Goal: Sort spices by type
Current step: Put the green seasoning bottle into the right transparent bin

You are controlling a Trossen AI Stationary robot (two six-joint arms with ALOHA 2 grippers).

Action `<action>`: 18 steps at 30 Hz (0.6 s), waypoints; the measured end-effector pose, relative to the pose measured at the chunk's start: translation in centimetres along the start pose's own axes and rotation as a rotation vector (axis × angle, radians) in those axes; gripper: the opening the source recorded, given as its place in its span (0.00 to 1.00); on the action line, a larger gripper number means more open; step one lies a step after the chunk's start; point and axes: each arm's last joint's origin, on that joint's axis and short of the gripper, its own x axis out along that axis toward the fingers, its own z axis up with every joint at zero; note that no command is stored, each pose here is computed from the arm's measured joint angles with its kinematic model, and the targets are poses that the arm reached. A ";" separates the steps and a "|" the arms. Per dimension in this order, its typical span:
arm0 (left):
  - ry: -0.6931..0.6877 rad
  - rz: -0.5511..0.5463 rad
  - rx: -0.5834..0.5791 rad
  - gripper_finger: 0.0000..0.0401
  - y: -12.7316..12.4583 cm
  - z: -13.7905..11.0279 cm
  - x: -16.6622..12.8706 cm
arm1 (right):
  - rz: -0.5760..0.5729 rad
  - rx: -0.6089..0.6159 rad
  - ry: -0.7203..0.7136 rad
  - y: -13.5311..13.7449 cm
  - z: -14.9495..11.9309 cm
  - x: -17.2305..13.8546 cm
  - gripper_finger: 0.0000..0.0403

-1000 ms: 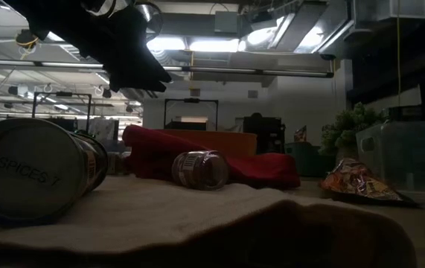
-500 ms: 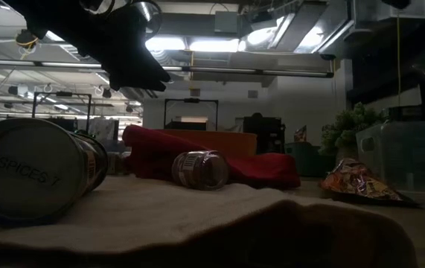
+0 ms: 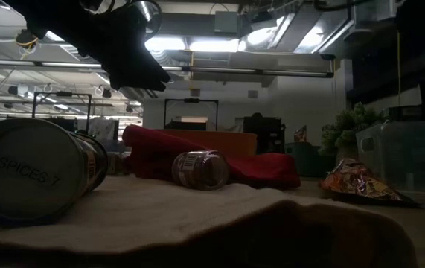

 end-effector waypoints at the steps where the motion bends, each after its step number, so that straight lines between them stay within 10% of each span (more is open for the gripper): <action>1: 0.000 0.000 0.000 0.43 0.0 0.0 0.0 | -0.002 0.000 0.009 -0.2 0.2 0.2 0.53; 18: 0.000 0.000 0.000 0.43 0.0 0.0 0.0 | 0.065 0.018 0.041 -3.8 4.0 0.0 0.54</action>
